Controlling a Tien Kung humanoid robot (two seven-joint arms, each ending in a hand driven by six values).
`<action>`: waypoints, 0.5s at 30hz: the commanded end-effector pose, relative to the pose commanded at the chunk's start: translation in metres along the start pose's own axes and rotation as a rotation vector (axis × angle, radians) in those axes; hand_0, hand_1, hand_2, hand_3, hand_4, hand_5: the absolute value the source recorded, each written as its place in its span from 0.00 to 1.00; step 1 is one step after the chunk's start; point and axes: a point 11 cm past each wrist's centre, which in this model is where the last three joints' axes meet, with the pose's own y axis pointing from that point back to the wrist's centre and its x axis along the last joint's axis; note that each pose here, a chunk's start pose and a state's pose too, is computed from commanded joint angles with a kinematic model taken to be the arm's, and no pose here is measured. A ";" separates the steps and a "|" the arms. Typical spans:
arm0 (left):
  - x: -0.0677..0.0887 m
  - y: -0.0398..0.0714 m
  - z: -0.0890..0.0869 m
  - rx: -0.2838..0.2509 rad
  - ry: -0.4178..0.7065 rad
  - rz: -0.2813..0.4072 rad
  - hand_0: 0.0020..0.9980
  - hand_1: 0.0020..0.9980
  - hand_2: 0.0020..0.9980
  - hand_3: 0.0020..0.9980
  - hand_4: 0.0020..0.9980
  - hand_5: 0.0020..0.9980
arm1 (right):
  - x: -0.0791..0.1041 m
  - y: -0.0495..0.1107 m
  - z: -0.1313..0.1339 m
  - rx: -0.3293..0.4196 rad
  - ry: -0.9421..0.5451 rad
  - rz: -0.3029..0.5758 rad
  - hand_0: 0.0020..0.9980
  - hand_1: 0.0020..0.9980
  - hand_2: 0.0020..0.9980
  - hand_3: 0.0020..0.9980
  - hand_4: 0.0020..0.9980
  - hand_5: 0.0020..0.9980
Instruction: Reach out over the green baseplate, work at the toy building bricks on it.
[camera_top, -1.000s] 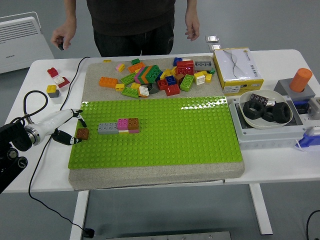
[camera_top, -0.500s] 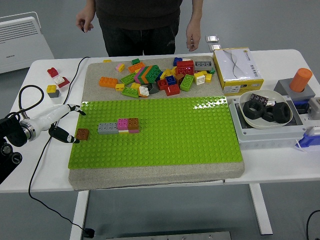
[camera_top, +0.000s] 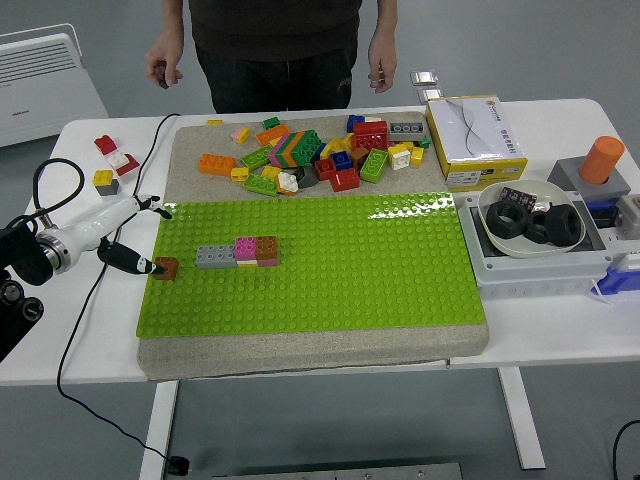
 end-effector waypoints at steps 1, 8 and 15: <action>0.000 0.000 0.001 -0.005 -0.001 0.005 1.00 1.00 1.00 0.60 0.86 0.00 | 0.000 0.000 0.000 0.000 0.000 0.000 0.66 0.64 0.63 0.74 0.74 1.00; 0.002 0.000 0.003 -0.014 -0.038 0.018 1.00 1.00 0.96 0.59 0.73 0.00 | 0.000 0.000 0.000 -0.001 -0.003 0.000 0.66 0.64 0.62 0.74 0.74 1.00; 0.003 0.000 0.001 -0.003 -0.051 0.015 1.00 1.00 0.95 0.60 0.64 0.00 | 0.001 0.000 0.000 0.000 -0.007 0.000 0.66 0.64 0.62 0.74 0.73 1.00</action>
